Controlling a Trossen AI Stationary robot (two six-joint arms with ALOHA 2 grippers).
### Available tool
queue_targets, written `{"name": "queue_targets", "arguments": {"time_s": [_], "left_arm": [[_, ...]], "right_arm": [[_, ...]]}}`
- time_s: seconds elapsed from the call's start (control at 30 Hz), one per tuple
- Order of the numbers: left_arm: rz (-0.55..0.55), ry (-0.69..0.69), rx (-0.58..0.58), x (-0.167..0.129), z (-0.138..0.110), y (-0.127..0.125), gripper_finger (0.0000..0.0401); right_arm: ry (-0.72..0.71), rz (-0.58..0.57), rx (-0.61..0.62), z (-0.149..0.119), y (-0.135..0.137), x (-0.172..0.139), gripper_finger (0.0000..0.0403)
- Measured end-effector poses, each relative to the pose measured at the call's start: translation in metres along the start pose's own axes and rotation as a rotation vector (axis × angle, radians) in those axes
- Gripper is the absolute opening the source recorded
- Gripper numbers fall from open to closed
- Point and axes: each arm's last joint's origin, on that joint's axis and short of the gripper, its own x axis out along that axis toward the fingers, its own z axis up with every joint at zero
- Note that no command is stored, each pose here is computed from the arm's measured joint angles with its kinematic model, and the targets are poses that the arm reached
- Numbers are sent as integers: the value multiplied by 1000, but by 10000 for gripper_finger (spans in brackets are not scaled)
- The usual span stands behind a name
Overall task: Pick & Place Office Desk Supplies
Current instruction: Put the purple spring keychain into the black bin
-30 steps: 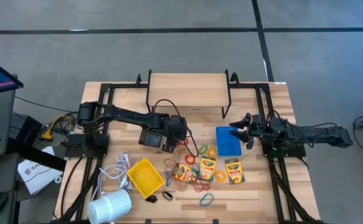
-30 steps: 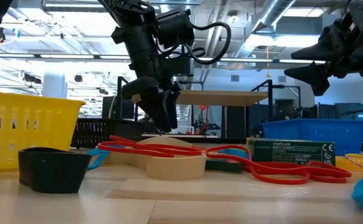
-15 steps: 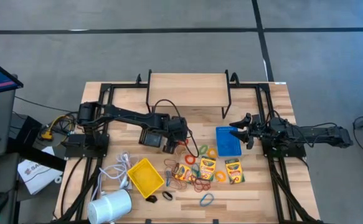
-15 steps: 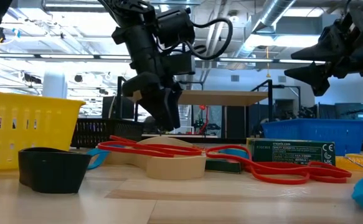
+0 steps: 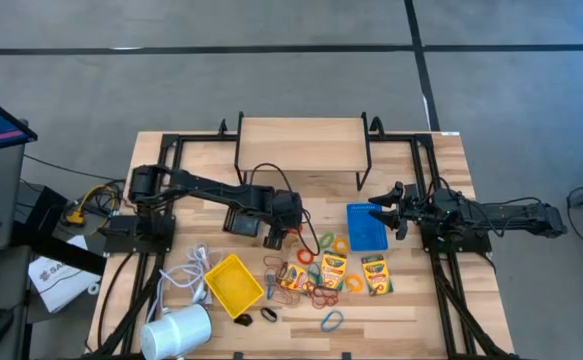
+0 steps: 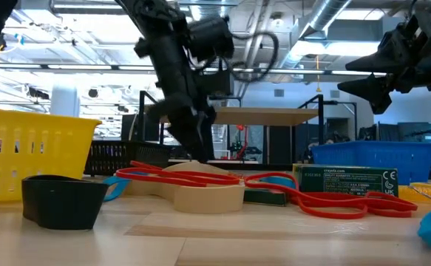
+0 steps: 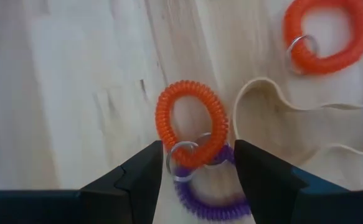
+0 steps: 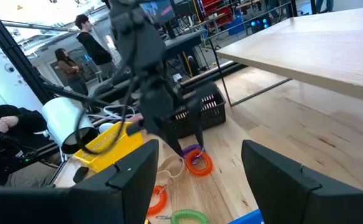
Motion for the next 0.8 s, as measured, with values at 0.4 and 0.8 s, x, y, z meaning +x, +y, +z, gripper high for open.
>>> {"name": "queue_targets", "arguments": {"time_s": [0.4,0.8], "left_arm": [[-4,39,1,18,-5,0,191],[-16,34,0,17,-5,0,191]], "right_arm": [[0,0,0,0,0,0,228],[5,-2,0,-1,0,0,228]]}}
